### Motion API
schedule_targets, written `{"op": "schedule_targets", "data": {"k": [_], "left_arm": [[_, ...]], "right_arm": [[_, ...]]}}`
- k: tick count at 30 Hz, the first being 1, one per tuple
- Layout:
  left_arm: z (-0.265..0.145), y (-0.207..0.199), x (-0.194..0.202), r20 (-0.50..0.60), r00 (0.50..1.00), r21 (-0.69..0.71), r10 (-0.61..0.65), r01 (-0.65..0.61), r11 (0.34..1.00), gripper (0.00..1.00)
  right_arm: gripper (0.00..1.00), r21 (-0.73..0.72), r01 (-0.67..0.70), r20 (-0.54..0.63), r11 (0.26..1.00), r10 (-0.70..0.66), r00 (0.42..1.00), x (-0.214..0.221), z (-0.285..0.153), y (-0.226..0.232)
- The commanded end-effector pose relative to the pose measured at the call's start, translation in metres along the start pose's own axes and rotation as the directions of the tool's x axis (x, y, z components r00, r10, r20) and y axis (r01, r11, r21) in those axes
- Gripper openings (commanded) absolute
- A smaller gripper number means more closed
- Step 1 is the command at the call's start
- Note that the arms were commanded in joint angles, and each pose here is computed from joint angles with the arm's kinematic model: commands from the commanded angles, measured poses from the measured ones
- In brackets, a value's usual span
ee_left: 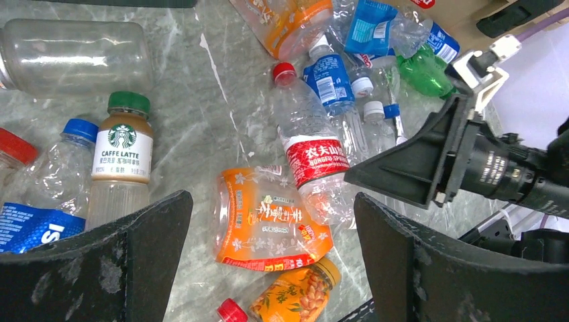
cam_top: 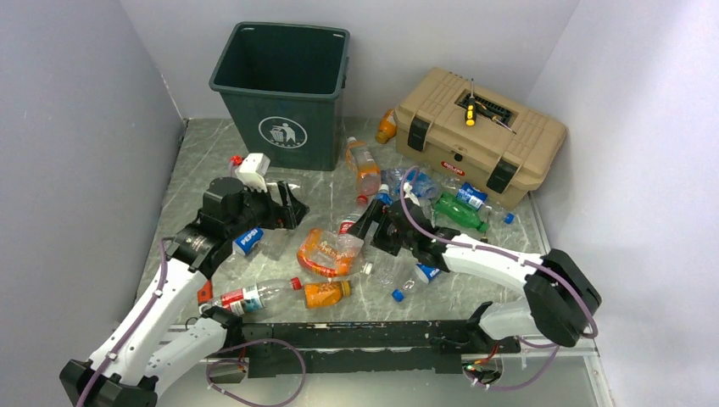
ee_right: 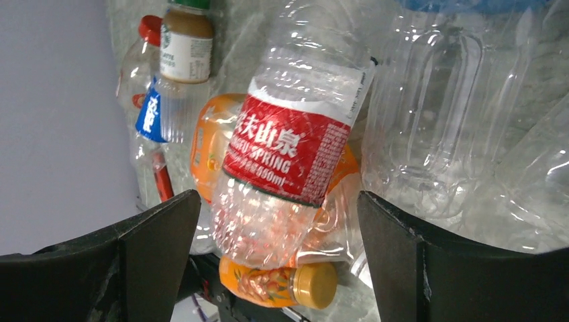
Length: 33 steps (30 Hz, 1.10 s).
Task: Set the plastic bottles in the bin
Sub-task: Pick up the plastic bottle at the center of the board.
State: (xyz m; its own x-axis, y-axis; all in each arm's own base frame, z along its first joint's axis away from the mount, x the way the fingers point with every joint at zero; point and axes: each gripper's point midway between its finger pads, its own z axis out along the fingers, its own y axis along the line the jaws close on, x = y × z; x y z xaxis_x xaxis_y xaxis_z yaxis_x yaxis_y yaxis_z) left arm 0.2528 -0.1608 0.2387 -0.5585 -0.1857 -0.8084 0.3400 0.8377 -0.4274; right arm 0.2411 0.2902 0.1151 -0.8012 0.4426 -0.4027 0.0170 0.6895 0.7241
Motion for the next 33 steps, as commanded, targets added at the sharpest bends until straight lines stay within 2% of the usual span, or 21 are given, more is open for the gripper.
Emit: {"op": "schedule_targets", "data": {"k": [1,8,14,17,23,28,33], "left_arm": [[-0.003,-0.001,-0.006,0.028,0.999,-0.011,-0.017,0.017,1.0,0.96],[-0.002,-0.002,-0.004,0.01,1.0,-0.006,-0.024,0.024,1.0,0.95],[-0.003,-0.001,-0.005,0.018,1.0,-0.013,-0.022,0.022,1.0,0.95],[-0.002,-0.001,-0.004,0.013,1.0,-0.012,-0.022,0.022,1.0,0.95],[0.0,-0.002,-0.004,0.003,1.0,-0.01,-0.021,0.021,1.0,0.95],[-0.003,-0.001,-0.005,0.019,1.0,-0.011,-0.018,0.018,1.0,0.95],[-0.008,0.003,-0.011,0.054,0.998,-0.037,-0.016,0.018,0.999,0.95]], "right_arm": [[0.9,-0.022,-0.104,0.024,0.994,0.105,0.994,-0.013,0.012,0.019],[0.87,-0.005,-0.123,0.002,0.992,0.123,0.992,-0.009,0.029,0.018],[0.76,-0.024,-0.139,-0.032,0.99,0.138,0.99,-0.001,0.042,0.018],[0.69,-0.028,-0.139,-0.035,0.99,0.138,0.99,0.001,0.044,0.016],[0.45,-0.075,-0.1,-0.001,0.992,0.1,0.995,-0.004,0.036,0.02],[0.37,-0.15,0.029,0.065,0.988,-0.02,0.998,-0.016,0.007,0.031],[0.35,-0.252,0.3,0.178,0.92,-0.261,0.949,-0.027,-0.041,0.05]]}}
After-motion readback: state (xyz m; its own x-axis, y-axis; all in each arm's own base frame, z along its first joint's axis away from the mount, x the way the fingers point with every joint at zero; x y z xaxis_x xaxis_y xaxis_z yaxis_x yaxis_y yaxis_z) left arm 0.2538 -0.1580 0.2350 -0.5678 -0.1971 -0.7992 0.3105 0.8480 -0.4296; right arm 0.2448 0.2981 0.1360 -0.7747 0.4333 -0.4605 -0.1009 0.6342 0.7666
